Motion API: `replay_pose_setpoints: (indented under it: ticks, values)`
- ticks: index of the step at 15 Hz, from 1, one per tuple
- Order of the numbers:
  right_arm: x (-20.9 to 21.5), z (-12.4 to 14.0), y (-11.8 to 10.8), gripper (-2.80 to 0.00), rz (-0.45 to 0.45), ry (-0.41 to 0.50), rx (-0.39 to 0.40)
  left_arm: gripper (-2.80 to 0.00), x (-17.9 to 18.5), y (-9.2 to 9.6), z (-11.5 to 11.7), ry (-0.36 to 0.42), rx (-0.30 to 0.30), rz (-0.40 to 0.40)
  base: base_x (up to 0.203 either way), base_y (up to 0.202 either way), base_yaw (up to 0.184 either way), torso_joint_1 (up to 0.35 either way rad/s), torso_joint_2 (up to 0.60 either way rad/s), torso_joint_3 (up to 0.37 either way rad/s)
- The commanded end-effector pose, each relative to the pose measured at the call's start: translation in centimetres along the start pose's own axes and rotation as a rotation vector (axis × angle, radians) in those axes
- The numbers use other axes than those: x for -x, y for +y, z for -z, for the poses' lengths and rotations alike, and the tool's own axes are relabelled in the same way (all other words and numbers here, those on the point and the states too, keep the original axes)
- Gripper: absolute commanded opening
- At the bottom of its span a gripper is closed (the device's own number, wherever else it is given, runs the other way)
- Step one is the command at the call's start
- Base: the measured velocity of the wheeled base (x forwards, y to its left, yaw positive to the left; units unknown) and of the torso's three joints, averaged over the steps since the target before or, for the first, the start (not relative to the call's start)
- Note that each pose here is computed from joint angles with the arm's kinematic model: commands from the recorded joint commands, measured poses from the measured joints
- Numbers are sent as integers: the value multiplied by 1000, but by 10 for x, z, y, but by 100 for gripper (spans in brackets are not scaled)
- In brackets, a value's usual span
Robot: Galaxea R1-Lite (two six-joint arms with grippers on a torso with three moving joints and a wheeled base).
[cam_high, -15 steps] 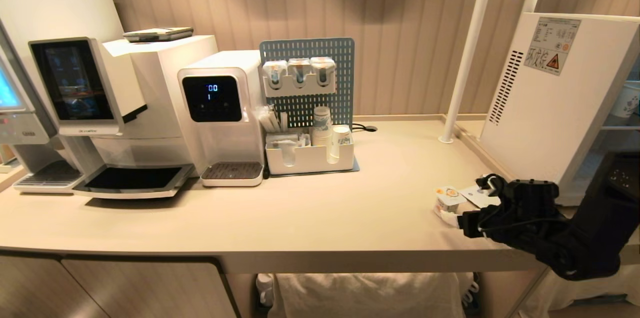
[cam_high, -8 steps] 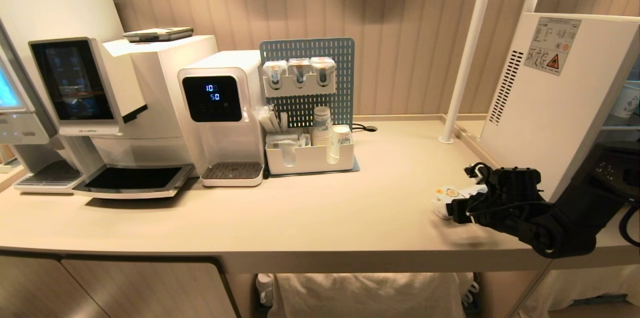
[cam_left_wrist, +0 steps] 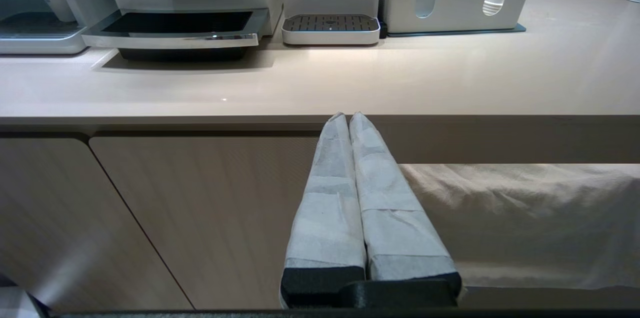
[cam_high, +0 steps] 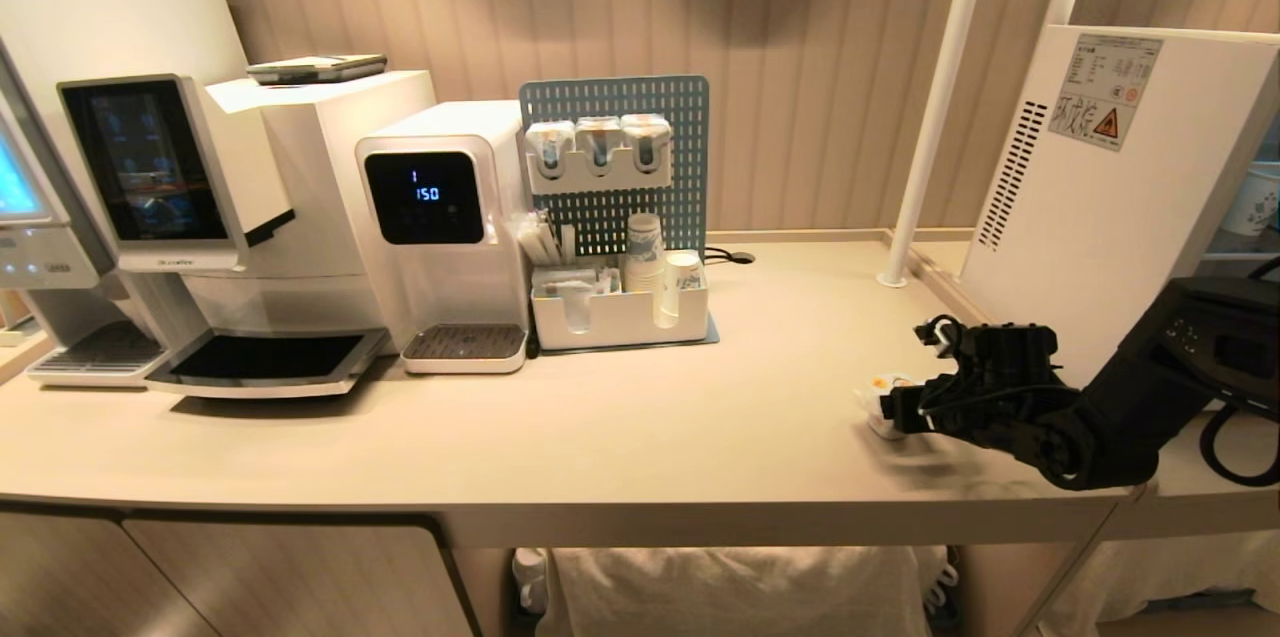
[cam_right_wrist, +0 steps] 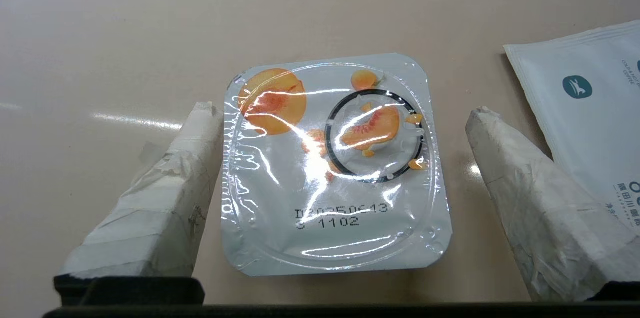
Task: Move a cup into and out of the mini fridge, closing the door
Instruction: Put the yoghurt in the freezer
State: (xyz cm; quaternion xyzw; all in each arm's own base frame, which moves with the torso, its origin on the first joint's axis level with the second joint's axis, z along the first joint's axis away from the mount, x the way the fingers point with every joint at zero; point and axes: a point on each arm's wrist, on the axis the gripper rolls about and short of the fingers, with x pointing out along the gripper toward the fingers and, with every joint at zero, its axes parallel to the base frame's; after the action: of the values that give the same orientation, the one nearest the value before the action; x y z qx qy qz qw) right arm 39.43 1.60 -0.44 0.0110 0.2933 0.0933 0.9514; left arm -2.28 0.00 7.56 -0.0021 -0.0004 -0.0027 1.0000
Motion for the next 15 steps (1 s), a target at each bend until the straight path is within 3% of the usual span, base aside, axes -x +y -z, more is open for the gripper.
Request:
replay_pose_setpoints:
  ticks: [1, 11, 15]
  values:
    - [-3, -4, 0, -280, -1, -15, 2, -280, 0, 0, 0, 1, 0, -1, 0, 0, 0, 0, 0, 0]
    - [-4, 0, -4, -280, 6, 5, -6, -280, 0, 0, 0, -1, 0, -1, 0, 0, 0, 0, 0, 0]
    - [6, -11, -3, -280, 6, -20, -2, -280, 0, 0, 0, -1, 0, -1, 0, 0, 0, 0, 0, 0]
